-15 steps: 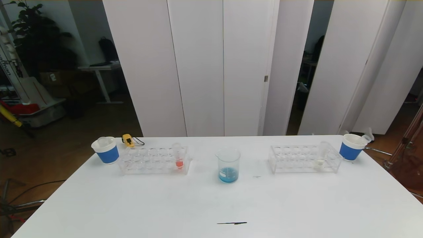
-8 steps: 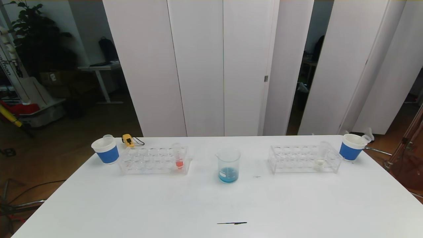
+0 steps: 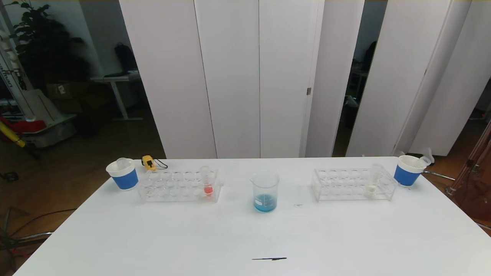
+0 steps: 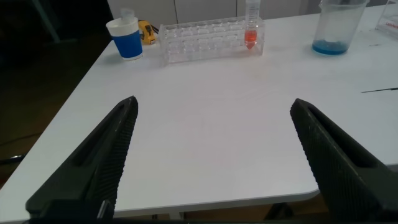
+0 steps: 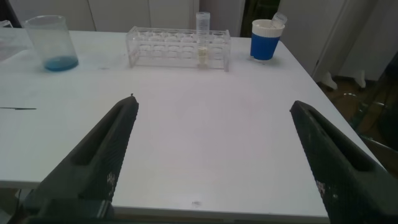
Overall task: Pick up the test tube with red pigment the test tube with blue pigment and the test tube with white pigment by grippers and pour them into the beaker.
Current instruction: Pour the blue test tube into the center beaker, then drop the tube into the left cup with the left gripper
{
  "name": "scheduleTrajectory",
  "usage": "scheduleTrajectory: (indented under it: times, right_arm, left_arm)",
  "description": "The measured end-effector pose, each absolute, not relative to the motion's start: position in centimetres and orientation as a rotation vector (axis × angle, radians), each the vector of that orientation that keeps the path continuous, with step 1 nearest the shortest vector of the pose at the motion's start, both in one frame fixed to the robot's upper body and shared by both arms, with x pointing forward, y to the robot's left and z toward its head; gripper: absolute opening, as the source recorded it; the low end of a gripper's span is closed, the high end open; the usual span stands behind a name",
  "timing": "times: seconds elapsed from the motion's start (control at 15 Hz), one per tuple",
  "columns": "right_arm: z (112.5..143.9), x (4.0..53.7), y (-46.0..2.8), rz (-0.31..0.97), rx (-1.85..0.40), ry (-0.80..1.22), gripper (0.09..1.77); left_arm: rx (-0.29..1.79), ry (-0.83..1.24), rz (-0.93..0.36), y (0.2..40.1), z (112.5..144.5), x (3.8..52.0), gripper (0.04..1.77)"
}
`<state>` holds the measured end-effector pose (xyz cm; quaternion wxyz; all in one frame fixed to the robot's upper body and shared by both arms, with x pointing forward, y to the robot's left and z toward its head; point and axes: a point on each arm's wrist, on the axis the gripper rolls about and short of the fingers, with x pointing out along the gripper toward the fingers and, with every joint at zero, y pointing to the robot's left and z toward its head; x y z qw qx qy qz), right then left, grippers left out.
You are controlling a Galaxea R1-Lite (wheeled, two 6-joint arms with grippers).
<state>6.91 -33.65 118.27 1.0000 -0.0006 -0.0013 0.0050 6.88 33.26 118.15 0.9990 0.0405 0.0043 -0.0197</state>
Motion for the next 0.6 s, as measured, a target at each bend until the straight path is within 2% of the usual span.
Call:
scheduleTrajectory:
  times: [0.6]
  right_arm:
    - [118.27, 6.91, -33.65, 0.010, -0.001, -0.003, 1.75]
  left_arm:
    - [0.073, 0.008, -0.038, 33.27, 118.16, 6.88, 1.75]
